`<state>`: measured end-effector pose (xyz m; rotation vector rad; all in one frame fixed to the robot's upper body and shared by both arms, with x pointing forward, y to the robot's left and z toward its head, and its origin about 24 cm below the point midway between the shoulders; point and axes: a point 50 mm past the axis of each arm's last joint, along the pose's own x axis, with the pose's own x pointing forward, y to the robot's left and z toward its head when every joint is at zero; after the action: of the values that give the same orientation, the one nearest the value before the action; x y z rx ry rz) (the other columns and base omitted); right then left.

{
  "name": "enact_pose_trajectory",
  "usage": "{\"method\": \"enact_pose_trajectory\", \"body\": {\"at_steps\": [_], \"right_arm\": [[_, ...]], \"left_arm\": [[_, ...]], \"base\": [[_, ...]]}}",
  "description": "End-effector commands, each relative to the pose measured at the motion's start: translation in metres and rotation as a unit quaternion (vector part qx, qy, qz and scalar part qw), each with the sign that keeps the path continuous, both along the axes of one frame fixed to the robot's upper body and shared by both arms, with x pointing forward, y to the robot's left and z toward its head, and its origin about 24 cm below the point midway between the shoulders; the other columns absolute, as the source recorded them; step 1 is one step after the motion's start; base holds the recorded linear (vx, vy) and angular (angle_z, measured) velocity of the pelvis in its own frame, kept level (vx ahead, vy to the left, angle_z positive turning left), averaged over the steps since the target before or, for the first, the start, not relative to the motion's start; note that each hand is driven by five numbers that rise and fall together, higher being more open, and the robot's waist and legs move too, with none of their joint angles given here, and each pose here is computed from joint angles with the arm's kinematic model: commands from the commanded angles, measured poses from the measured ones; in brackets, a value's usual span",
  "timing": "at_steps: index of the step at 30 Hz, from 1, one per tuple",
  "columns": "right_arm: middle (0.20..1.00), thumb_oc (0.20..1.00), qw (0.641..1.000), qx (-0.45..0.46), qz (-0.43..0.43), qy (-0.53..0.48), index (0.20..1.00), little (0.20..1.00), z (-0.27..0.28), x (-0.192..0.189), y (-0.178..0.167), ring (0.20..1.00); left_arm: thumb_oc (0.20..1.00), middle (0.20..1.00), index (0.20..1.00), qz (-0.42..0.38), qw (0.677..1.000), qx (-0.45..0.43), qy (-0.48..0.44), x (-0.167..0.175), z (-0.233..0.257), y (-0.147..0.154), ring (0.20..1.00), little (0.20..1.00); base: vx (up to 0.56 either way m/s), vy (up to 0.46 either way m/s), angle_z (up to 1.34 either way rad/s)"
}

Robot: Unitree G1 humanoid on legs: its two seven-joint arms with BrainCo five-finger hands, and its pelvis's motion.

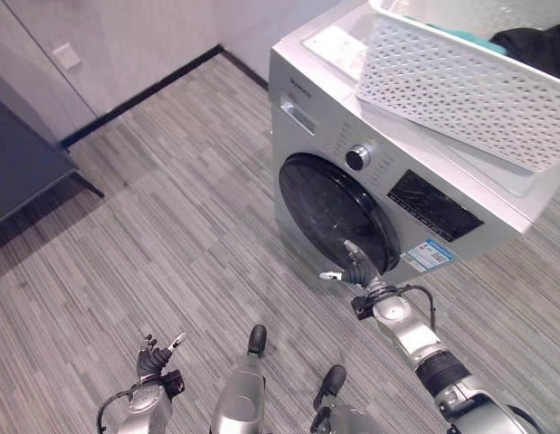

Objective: Grab the laundry basket,head to the washer,open it,put in the laundry and shut it.

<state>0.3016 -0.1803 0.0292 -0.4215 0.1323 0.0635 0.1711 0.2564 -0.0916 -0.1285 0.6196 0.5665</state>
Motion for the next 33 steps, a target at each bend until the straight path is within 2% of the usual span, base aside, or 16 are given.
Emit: {"method": "enact_pose_trajectory", "body": {"at_steps": [1,4,8,17,21,25,29,30,31,33], "right_arm": [[1.000,1.000,0.997,-0.044,-0.022,-0.065,1.000,1.000,0.024,-0.005,-0.022,1.000],[1.000,1.000,0.991,-0.069,-0.068,-0.097,1.000,1.000,0.035,-0.019,-0.049,1.000],[1.000,1.000,0.985,-0.080,-0.098,-0.115,1.000,1.000,0.040,-0.031,-0.064,1.000],[1.000,1.000,0.990,-0.069,-0.101,-0.077,1.000,1.000,0.025,-0.014,-0.056,1.000],[1.000,1.000,0.994,-0.047,-0.090,-0.034,1.000,1.000,0.015,0.018,-0.037,1.000],[1.000,1.000,0.994,-0.033,-0.091,-0.055,1.000,1.000,0.032,0.043,-0.022,1.000],[1.000,1.000,0.992,-0.031,-0.100,-0.068,1.000,1.000,0.050,0.065,-0.013,1.000],[1.000,1.000,0.998,0.024,-0.042,-0.030,1.000,1.000,0.028,0.058,0.034,1.000],[1.000,1.000,0.998,0.024,-0.041,-0.029,1.000,1.000,0.028,0.058,0.034,1.000],[1.000,1.000,0.997,0.079,-0.004,0.008,1.000,1.000,0.011,0.048,0.068,1.000]], "left_arm": [[1.000,1.000,1.000,-0.004,0.999,0.019,-0.038,0.009,0.013,0.012,1.000,1.000],[1.000,1.000,1.000,0.009,1.000,0.010,-0.028,0.003,0.008,0.014,1.000,1.000],[1.000,1.000,1.000,0.008,1.000,0.004,-0.020,-0.003,0.005,0.014,1.000,1.000],[1.000,1.000,1.000,-0.001,0.999,-0.015,-0.050,0.002,0.011,0.005,1.000,1.000],[1.000,1.000,1.000,0.005,0.998,-0.017,-0.065,0.005,0.015,0.008,1.000,1.000],[1.000,1.000,1.000,0.027,0.996,-0.030,-0.078,0.009,0.016,0.007,1.000,1.000],[1.000,1.000,1.000,0.015,0.994,-0.035,-0.103,0.021,0.023,0.000,1.000,1.000],[1.000,1.000,1.000,0.001,0.994,-0.033,-0.106,0.031,0.026,-0.006,1.000,1.000],[1.000,1.000,1.000,0.001,0.994,-0.033,-0.106,0.030,0.026,-0.006,1.000,1.000],[1.000,1.000,1.000,-0.003,0.994,-0.031,-0.108,0.033,0.027,-0.008,1.000,1.000]], "base": [[0.03,0.021,0.13],[0.01,0.007,0.01],[0.01,0.003,-0.06],[-0.02,-0.002,-0.09],[-0.04,0.019,0.06],[0.01,0.068,0.04],[0.03,0.075,0.07],[0.07,0.039,0.28],[0.07,0.017,0.33],[0.07,-0.016,0.16]]}}
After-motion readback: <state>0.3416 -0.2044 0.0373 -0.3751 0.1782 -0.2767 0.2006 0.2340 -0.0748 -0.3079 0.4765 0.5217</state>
